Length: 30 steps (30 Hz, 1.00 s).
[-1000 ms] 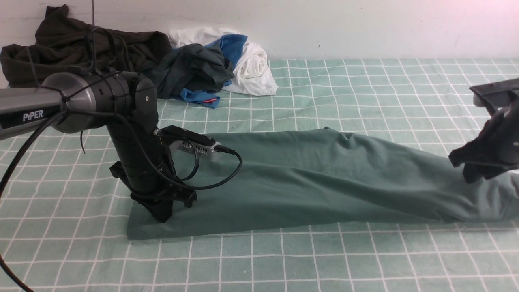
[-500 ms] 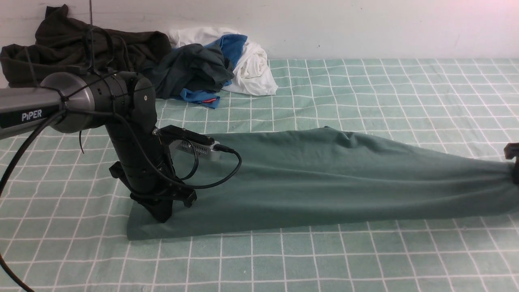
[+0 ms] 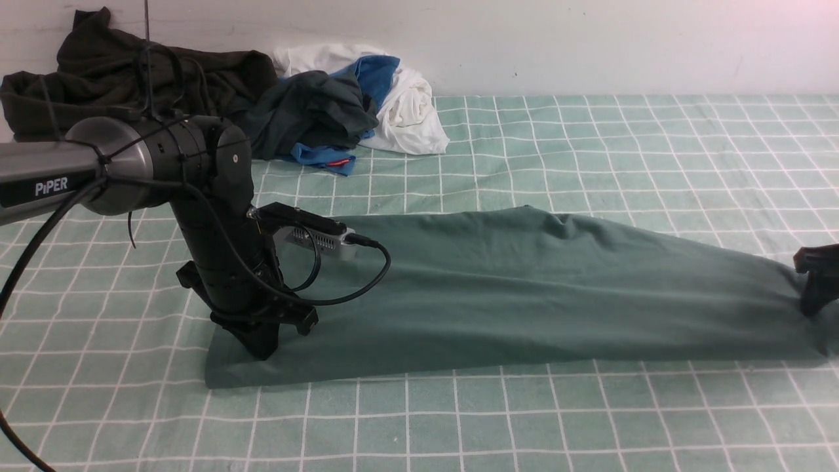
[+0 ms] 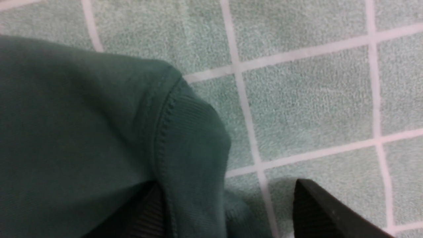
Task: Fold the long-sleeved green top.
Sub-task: Use the right arm to clamp the right edge of the fabric, then use the right arm to drag the right edge of the fabric to the left and folds it over the left edge
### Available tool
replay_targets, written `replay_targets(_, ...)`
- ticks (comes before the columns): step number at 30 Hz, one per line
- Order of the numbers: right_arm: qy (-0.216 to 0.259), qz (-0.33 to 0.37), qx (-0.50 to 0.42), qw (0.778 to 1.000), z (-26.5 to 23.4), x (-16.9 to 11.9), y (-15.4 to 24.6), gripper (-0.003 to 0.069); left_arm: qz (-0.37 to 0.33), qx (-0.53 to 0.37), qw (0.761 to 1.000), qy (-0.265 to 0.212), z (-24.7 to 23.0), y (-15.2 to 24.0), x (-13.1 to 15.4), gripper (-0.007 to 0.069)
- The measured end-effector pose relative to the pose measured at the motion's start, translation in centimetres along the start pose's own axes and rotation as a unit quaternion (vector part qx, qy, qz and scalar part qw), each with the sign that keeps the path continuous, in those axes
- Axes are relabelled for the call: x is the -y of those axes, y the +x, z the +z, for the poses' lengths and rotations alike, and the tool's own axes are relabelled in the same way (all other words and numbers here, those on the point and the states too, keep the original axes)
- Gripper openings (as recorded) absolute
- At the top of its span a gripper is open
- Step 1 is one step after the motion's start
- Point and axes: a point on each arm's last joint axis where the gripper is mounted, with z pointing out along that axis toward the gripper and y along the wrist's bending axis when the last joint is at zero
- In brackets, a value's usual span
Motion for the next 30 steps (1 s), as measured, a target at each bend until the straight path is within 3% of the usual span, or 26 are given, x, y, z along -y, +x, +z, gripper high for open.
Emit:
replay_targets(6,-0.009,-0.011,-0.002,1.000,0.1,0.0,0.0,0.0426,0.000,0.000,1.000,0.000,0.0,0.0,0.0,-0.0003)
replay_targets(14,-0.011,-0.022,-0.007,1.000,-0.8,-0.2,-0.2,0.0055,0.002,0.011,1.000,-0.006,-0.6,0.2,0.0,-0.0003)
replay_targets(18,0.015,-0.035,0.024,0.999,-4.1,0.0,-0.5,0.0046,0.014,0.018,0.999,-0.036,-2.4,1.1,-0.5,-0.0003)
replay_targets(24,0.043,-0.044,0.123,0.990,-13.5,-0.2,-1.0,0.0046,0.018,0.102,0.993,-0.063,-9.7,3.5,0.3,-0.0003)
replay_targets(28,0.018,-0.087,0.181,0.979,-19.5,-4.1,-0.9,0.0046,0.018,0.157,0.985,-0.072,-14.3,6.0,1.3,-0.0003)
replay_targets(30,-0.014,-0.131,0.205,0.970,-21.8,-8.1,-0.7,0.0046,0.018,0.184,0.980,-0.074,-16.4,7.5,1.9,-0.0003)
